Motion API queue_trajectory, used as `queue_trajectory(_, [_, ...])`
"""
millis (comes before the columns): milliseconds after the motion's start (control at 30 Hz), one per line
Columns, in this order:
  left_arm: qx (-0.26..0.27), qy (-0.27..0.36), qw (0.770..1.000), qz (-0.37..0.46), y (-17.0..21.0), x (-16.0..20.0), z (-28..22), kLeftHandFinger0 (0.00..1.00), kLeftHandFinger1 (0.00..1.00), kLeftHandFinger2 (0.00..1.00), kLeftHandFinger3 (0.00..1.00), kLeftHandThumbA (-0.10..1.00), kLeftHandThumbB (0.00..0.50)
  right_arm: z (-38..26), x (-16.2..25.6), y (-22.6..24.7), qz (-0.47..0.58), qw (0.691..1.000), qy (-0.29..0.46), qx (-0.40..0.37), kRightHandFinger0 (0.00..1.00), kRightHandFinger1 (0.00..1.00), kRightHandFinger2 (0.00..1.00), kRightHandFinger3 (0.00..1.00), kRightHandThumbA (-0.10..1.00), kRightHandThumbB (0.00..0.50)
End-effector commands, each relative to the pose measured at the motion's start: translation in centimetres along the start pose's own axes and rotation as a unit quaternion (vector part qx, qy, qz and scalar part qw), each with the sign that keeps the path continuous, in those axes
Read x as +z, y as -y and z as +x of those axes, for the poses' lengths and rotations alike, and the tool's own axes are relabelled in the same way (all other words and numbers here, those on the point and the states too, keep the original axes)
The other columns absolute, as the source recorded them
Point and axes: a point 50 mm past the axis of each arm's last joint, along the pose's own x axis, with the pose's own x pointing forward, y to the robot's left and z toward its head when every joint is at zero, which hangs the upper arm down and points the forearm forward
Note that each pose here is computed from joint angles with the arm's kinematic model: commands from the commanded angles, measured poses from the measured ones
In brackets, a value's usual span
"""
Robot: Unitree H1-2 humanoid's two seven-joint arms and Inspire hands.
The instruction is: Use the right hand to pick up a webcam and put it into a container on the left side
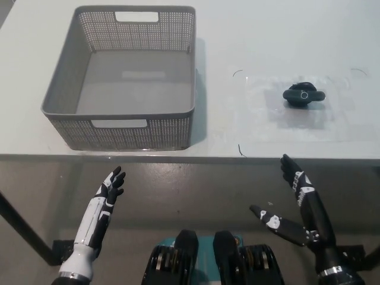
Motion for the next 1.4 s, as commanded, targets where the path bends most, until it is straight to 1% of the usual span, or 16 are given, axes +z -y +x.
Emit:
queue_trajectory(0, [-0.007, 0.035, 0.999, 0.008, -0.3, 1.3, 0.4, 1.0, 1.0, 1.0, 1.0, 1.0, 0.091, 0.2, 3.4, 1.8, 0.01, 0.996, 0.086, -0.015, 1.0, 1.0, 1.0, 1.0, 0.89, 0.092])
queue_trajectory(133, [-0.008, 0.035, 0.999, 0.008, -0.2, 1.2, 0.5, 1.0, 1.0, 1.0, 1.0, 1.0, 0.078, 0.6, 5.8, 3.0, -0.001, 0.993, 0.118, -0.03, 1.0, 1.0, 1.0, 1.0, 0.87, 0.079])
queue_trajectory(333, [-0.01, 0.028, 1.0, 0.007, -0.2, 1.0, 0.0, 1.0, 1.0, 1.0, 1.0, 1.0, 0.086, 2.8, 8.5, 5.1, -0.031, 0.983, 0.171, -0.053, 1.0, 1.0, 1.0, 1.0, 0.87, 0.127])
queue_trajectory(433, [-0.011, 0.028, 1.0, 0.006, -0.1, 0.9, 0.0, 1.0, 1.0, 1.0, 1.0, 1.0, 0.085, 4.6, 10.2, 6.9, -0.078, 0.978, 0.184, -0.064, 1.0, 1.0, 1.0, 1.0, 0.94, 0.182])
queue_trajectory(533, [-0.016, 0.025, 1.0, 0.008, 0.1, 0.9, -0.1, 1.0, 1.0, 1.0, 1.0, 1.0, 0.092, 6.3, 11.6, 8.2, -0.112, 0.975, 0.185, -0.059, 1.0, 1.0, 1.0, 1.0, 0.92, 0.178])
queue_trajectory(633, [-0.029, 0.025, 0.999, 0.014, 0.5, 0.6, -0.6, 1.0, 1.0, 1.0, 1.0, 1.0, 0.1, 8.5, 13.3, 9.9, -0.161, 0.971, 0.172, -0.044, 1.0, 1.0, 1.0, 1.0, 0.94, 0.192])
queue_trajectory(767, [-0.035, 0.016, 0.999, 0.008, 1.3, 0.1, -1.5, 1.0, 1.0, 1.0, 1.0, 1.0, 0.111, 11.5, 15.7, 11.9, -0.228, 0.963, 0.144, -0.026, 1.0, 1.0, 1.0, 1.0, 0.99, 0.239])
queue_trajectory(867, [-0.04, 0.018, 0.999, 0.016, 1.5, 0.0, -2.1, 1.0, 1.0, 1.0, 1.0, 1.0, 0.098, 15.1, 17.6, 12.8, -0.295, 0.948, 0.117, -0.003, 1.0, 1.0, 1.0, 1.0, 0.97, 0.311])
queue_trajectory(933, [-0.042, 0.019, 0.999, 0.018, 1.5, 0.0, -2.4, 1.0, 1.0, 1.0, 1.0, 1.0, 0.092, 16.3, 17.9, 13.1, -0.323, 0.939, 0.114, 0.009, 1.0, 1.0, 1.0, 1.0, 0.98, 0.333])
queue_trajectory(967, [-0.043, 0.019, 0.999, 0.017, 1.5, 0.0, -2.4, 1.0, 1.0, 1.0, 1.0, 1.0, 0.09, 17.4, 18.2, 13.2, -0.344, 0.933, 0.107, 0.012, 1.0, 1.0, 1.0, 1.0, 0.96, 0.35])
queue_trajectory(1000, [-0.044, 0.019, 0.999, 0.016, 1.6, 0.0, -2.5, 1.0, 1.0, 1.0, 1.0, 1.0, 0.091, 18.7, 18.4, 13.4, -0.361, 0.928, 0.097, 0.016, 1.0, 1.0, 1.0, 1.0, 0.94, 0.389])
queue_trajectory(1067, [-0.046, 0.019, 0.999, 0.016, 1.7, 0.0, -2.5, 1.0, 1.0, 1.0, 1.0, 1.0, 0.088, 20.9, 19.2, 13.4, -0.392, 0.916, 0.081, 0.025, 1.0, 1.0, 1.0, 1.0, 0.9, 0.42])
queue_trajectory(1133, [-0.047, 0.02, 0.999, 0.017, 1.7, 0.1, -2.4, 1.0, 1.0, 1.0, 1.0, 1.0, 0.085, 22.9, 19.9, 13.1, -0.422, 0.904, 0.066, 0.027, 1.0, 1.0, 1.0, 1.0, 0.86, 0.44])
queue_trajectory(1167, [-0.047, 0.02, 0.999, 0.018, 1.8, 0.1, -2.4, 1.0, 1.0, 1.0, 1.0, 1.0, 0.085, 23.4, 20.0, 13.0, -0.429, 0.901, 0.062, 0.028, 1.0, 1.0, 1.0, 1.0, 0.84, 0.415])
queue_trajectory(1233, [-0.048, 0.023, 0.998, 0.021, 1.6, 0.2, -2.2, 1.0, 1.0, 1.0, 1.0, 1.0, 0.09, 24.8, 20.5, 12.9, -0.441, 0.895, 0.056, 0.032, 1.0, 1.0, 1.0, 1.0, 0.83, 0.448])
queue_trajectory(1367, [-0.05, 0.023, 0.998, 0.024, 1.6, 0.2, -2.2, 1.0, 1.0, 1.0, 1.0, 1.0, 0.097, 28.5, 21.6, 12.4, -0.483, 0.874, 0.02, 0.058, 1.0, 1.0, 1.0, 1.0, 0.83, 0.471])
